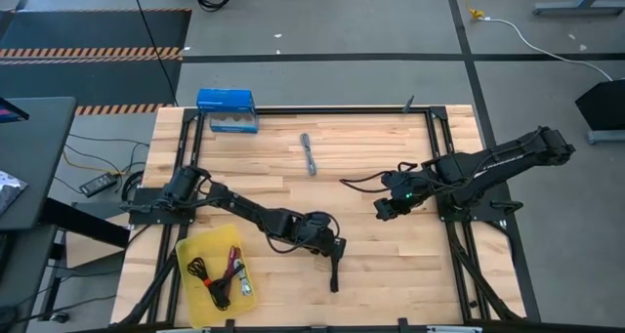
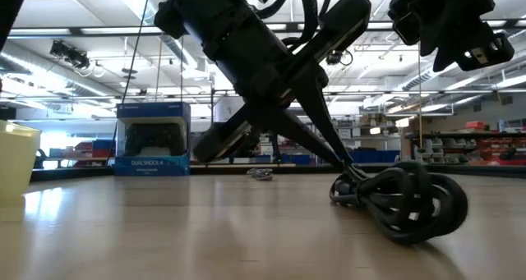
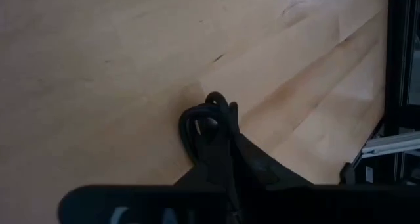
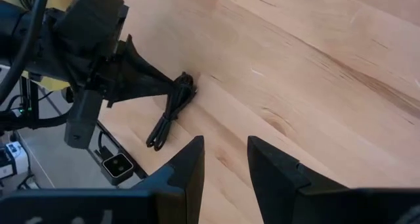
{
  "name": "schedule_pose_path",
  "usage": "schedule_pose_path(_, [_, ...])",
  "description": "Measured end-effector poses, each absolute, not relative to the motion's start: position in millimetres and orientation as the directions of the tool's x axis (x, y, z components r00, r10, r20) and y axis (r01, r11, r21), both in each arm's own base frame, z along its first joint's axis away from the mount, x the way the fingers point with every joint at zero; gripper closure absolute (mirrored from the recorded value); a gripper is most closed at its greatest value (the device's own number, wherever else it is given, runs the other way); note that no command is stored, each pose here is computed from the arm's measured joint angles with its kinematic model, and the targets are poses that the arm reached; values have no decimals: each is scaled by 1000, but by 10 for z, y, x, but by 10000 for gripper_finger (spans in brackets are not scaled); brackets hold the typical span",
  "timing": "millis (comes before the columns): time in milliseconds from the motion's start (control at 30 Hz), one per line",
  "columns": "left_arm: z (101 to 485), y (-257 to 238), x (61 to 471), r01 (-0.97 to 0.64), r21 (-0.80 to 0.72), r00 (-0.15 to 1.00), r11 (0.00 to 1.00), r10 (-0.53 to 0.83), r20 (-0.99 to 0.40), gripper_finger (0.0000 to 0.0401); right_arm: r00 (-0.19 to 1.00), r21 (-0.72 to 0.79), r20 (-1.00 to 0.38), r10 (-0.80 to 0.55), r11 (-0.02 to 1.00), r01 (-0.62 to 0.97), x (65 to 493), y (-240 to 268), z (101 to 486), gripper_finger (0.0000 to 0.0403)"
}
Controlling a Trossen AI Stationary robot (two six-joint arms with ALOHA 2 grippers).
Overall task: Pick and place USB-C Cables
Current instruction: Put the black charger cable into the yellow bin
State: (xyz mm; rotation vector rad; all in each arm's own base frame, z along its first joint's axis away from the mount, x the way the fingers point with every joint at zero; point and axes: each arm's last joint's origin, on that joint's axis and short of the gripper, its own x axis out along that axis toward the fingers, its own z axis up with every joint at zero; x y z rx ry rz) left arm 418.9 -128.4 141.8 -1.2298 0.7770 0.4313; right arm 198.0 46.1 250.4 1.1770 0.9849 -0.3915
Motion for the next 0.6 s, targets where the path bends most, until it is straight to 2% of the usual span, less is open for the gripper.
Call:
schedule_pose_path(300, [1483, -1320, 4198, -626, -709, 677, 325, -225, -701, 396, 551, 591, -804, 222, 395, 703, 1984, 462, 2507, 281])
schedule_pose_path(600, [2107, -1318, 4025, -521, -770, 725, 368, -287, -627, 400, 552, 586, -804, 218, 439, 681, 1984, 461, 2508, 281])
